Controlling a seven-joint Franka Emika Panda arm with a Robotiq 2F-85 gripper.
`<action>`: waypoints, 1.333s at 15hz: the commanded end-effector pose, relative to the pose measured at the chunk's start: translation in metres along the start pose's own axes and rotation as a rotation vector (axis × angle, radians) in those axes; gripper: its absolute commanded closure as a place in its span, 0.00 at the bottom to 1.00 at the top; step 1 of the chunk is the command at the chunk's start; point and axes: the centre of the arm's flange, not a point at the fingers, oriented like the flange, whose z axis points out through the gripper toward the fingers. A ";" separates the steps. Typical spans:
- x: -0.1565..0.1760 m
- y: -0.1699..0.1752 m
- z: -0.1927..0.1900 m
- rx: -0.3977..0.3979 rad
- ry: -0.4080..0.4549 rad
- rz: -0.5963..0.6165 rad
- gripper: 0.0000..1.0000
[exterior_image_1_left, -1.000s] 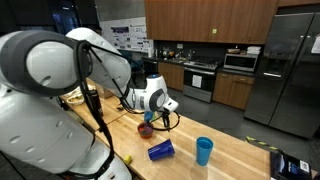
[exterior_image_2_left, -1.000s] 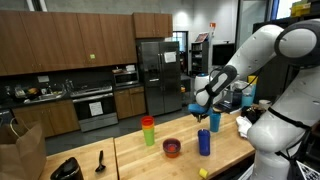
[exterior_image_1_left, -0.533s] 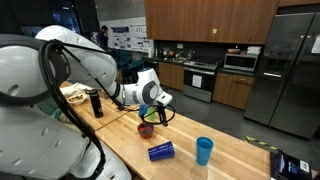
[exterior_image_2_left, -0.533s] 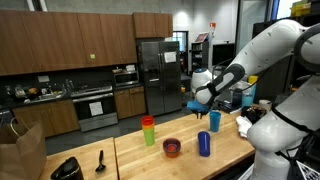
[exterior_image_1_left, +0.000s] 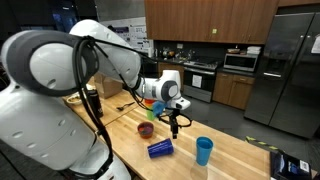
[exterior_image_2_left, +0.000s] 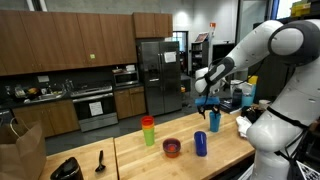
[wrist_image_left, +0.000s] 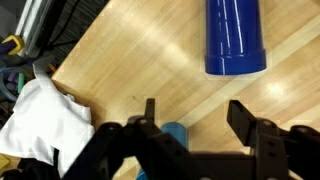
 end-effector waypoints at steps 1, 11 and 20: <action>0.051 -0.013 0.006 -0.046 -0.111 -0.128 0.00; 0.062 -0.022 0.038 -0.063 -0.252 -0.151 0.00; 0.039 -0.020 0.066 0.011 -0.378 0.107 0.00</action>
